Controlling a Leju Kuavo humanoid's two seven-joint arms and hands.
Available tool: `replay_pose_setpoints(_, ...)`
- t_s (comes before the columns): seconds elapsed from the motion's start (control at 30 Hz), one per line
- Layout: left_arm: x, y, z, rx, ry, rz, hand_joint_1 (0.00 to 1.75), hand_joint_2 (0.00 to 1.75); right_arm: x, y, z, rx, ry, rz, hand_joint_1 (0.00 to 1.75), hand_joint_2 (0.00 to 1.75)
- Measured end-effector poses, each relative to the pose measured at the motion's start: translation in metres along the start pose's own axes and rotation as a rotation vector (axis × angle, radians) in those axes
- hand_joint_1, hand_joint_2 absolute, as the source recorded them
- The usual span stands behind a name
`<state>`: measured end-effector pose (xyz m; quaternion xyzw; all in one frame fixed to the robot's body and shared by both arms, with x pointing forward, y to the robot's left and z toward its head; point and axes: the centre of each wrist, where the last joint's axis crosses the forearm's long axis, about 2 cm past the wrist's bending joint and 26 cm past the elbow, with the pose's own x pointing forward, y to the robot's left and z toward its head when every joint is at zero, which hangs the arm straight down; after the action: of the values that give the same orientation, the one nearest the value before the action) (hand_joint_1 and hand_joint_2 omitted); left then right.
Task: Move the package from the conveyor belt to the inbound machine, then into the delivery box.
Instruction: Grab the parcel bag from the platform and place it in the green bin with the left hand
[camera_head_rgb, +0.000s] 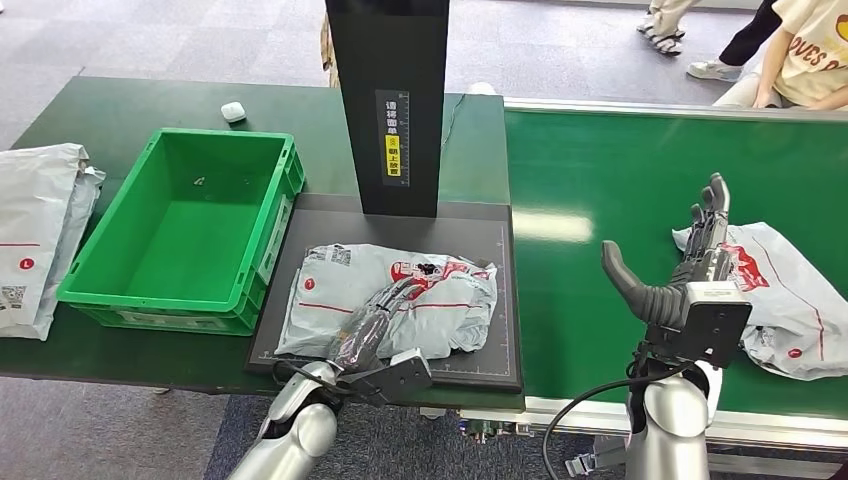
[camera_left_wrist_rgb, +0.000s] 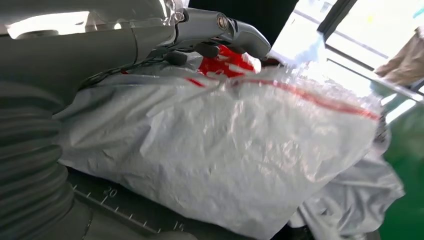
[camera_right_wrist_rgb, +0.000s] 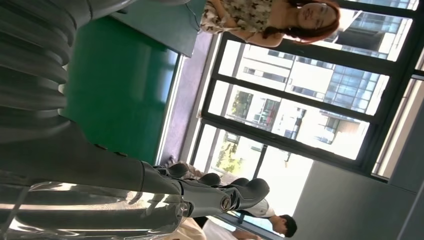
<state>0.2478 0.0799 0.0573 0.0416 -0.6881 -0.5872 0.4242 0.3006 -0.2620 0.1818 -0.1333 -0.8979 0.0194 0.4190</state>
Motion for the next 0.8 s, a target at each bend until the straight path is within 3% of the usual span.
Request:
replay_pose_setpoints(0.23, -0.011, 0.002, -0.004, -0.105, 0.153, -0.014, 0.00, 1.75, -0.006, 0.002, 0.005, 0.028, 0.054, 0.023, 0.00, 1.75)
replay_pose_setpoints(0.37, -0.016, 0.005, -0.005, -0.145, 0.232, -0.057, 1.75, 1.75, -0.010, 0.004, 0.008, 0.038, 0.074, 0.022, 0.00, 1.75)
replay_pose_setpoints(0.53, -0.019, 0.010, -0.007, -0.135, 0.308, -0.032, 1.75, 1.75, -0.013, 0.005, 0.016, 0.061, 0.103, 0.007, 0.00, 1.75)
replay_pose_setpoints(0.8, -0.022, 0.019, -0.007, -0.123, 0.337, -0.009, 1.75, 1.75, -0.015, 0.005, 0.020, 0.066, 0.119, -0.005, 0.00, 1.75)
